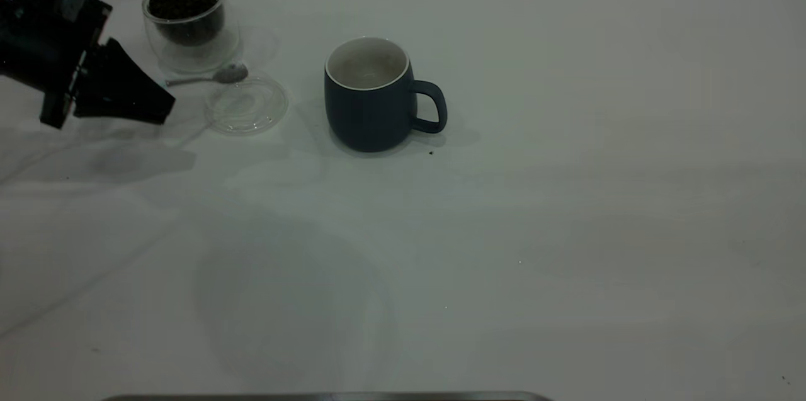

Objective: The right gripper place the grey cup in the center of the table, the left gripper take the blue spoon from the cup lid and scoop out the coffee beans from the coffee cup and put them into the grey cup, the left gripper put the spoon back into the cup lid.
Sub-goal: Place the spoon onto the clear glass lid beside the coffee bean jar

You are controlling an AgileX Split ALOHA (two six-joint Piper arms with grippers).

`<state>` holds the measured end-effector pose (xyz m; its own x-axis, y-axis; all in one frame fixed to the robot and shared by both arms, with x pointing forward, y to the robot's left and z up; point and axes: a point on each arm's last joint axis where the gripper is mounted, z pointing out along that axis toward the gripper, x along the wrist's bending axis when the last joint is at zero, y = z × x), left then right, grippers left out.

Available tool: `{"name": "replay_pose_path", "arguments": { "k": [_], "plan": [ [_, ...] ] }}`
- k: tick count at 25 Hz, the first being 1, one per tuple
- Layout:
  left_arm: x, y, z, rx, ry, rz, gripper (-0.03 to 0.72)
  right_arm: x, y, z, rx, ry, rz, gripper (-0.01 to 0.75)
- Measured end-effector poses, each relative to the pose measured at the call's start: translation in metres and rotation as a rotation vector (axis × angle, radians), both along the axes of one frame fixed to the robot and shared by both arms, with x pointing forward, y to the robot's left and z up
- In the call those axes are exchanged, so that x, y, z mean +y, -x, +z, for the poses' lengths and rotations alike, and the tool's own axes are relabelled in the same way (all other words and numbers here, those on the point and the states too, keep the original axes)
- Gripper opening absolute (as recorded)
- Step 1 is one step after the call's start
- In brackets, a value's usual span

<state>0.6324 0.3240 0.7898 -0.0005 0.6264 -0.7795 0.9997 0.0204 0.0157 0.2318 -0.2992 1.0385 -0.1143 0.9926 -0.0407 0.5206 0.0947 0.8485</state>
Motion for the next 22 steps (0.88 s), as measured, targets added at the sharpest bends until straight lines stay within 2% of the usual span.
{"name": "replay_pose_path", "arguments": {
  "k": [5, 14, 22],
  "plan": [
    [-0.006, 0.002, -0.021, 0.050, 0.043, 0.050, 0.090, 0.000, 0.000, 0.000, 0.000, 0.000, 0.000, 0.460],
    [-0.010, -0.005, -0.029, 0.031, 0.124, 0.166, 0.090, 0.000, 0.000, 0.000, 0.000, 0.000, 0.000, 0.460],
    [-0.011, -0.003, -0.037, 0.064, 0.147, 0.191, 0.090, 0.000, 0.000, 0.000, 0.000, 0.000, 0.000, 0.460]
  ]
}}
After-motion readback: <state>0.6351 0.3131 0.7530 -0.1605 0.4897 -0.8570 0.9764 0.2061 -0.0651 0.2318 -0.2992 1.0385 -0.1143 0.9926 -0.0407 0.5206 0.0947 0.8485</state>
